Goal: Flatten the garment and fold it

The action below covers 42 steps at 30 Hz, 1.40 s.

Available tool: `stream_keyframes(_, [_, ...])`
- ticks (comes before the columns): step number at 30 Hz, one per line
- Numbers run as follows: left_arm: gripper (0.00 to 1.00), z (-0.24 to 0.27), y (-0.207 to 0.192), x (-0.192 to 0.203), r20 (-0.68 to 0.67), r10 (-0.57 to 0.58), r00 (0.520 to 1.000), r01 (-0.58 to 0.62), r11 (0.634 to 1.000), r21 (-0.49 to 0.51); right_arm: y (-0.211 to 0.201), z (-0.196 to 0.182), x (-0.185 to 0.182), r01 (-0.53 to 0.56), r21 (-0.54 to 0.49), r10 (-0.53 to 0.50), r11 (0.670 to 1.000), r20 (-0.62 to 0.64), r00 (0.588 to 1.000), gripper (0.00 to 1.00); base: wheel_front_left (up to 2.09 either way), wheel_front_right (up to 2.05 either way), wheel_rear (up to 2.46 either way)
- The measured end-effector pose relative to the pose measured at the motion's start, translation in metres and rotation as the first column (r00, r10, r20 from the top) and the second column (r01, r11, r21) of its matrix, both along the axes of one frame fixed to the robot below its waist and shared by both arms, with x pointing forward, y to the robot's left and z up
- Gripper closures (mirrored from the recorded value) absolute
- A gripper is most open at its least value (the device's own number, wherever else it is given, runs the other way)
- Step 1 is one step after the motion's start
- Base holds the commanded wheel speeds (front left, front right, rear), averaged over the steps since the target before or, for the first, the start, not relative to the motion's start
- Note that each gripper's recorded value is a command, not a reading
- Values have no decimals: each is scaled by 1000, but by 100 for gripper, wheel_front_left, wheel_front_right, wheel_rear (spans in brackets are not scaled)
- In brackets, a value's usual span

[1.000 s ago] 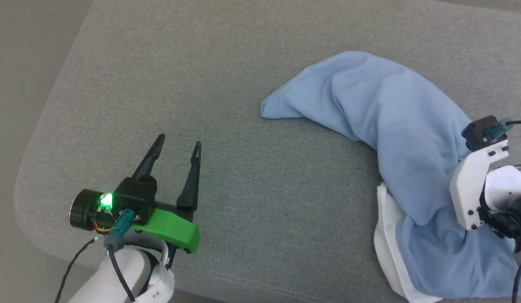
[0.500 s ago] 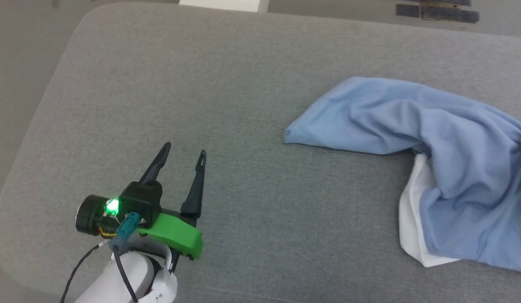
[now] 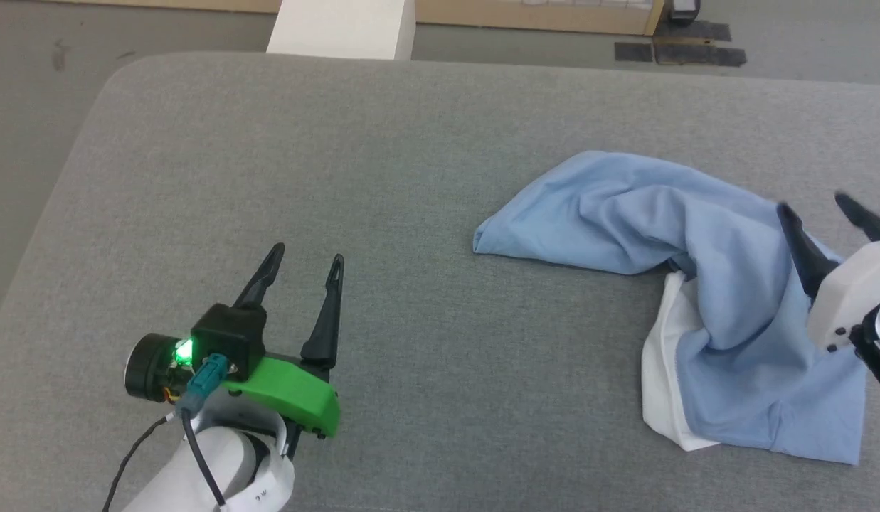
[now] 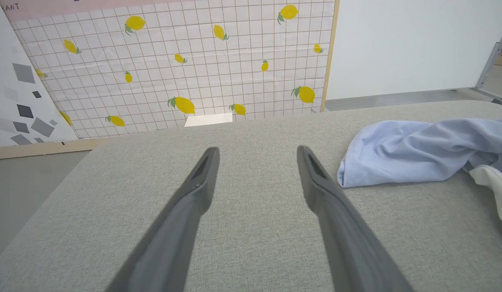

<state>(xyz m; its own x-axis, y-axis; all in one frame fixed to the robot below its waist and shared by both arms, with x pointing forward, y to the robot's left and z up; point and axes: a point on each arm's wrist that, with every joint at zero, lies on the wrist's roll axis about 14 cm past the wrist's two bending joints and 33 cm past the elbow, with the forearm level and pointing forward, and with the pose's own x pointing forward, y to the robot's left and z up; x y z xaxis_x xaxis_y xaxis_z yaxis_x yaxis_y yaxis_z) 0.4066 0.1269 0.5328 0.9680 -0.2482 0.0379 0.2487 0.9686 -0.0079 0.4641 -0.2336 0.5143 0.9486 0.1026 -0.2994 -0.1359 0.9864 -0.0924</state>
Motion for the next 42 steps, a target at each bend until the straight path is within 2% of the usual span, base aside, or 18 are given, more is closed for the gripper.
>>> stream_keyframes(4, [0, -1, -5, 0, -36, -11, 999, 10, 999, -33, 16, 36, -6, -42, 47, 32, 998, 195, 980, 0, 0, 0, 0])
stream_keyframes(9, [0, -11, -22, -3, -100, -67, 993, 64, 997, -31, 27, 42, -34, -30, 104, -6, 994, 332, 943, 0, 0, 0, 0])
stream_keyframes(16, [0, -23, -40, 1, -152, -120, 981, 117, 993, -27, 27, 13, -67, 63, 162, -109, 985, 296, 949, 0, 0, 0, 0])
stream_keyframes(18, [0, -31, -58, 3, -200, -214, 956, 217, 976, -7, 22, 10, -69, 92, 150, -133, 984, 290, 948, 0, 0, 0, 0])
stream_keyframes(23, [0, -31, -83, 32, -274, -307, 911, 329, 944, 34, 12, 7, -68, 130, 135, -164, 982, 278, 946, 0, 0, 0, 0])
stream_keyframes(26, [0, -37, -96, 55, -375, -340, 862, 390, 918, 65, 7, 0, -67, 150, 123, -178, 981, 261, 949, 0, 0, 0, 0])
stream_keyframes(32, [0, -63, -118, 89, -598, -348, 722, 486, 870, 81, -5, -17, -69, 196, 101, -214, 975, 217, 952, 0, 0, 0, 0])
stream_keyframes(36, [0, -85, -131, 97, -723, -351, 595, 547, 836, 44, -14, -26, -72, 232, 89, -246, 969, 199, 949, 0, 0, 0, 0])
stream_keyframes(40, [0, -113, -142, 89, -823, -342, 453, 612, 791, 9, -24, -38, -77, 268, 73, -277, 961, 170, 946, 0, 0, 0, 0])
stream_keyframes(42, [0, -126, -146, 86, -847, -335, 412, 627, 779, -3, -29, -43, -79, 283, 65, -290, 957, 160, 944, 0, 0, 0, 0])
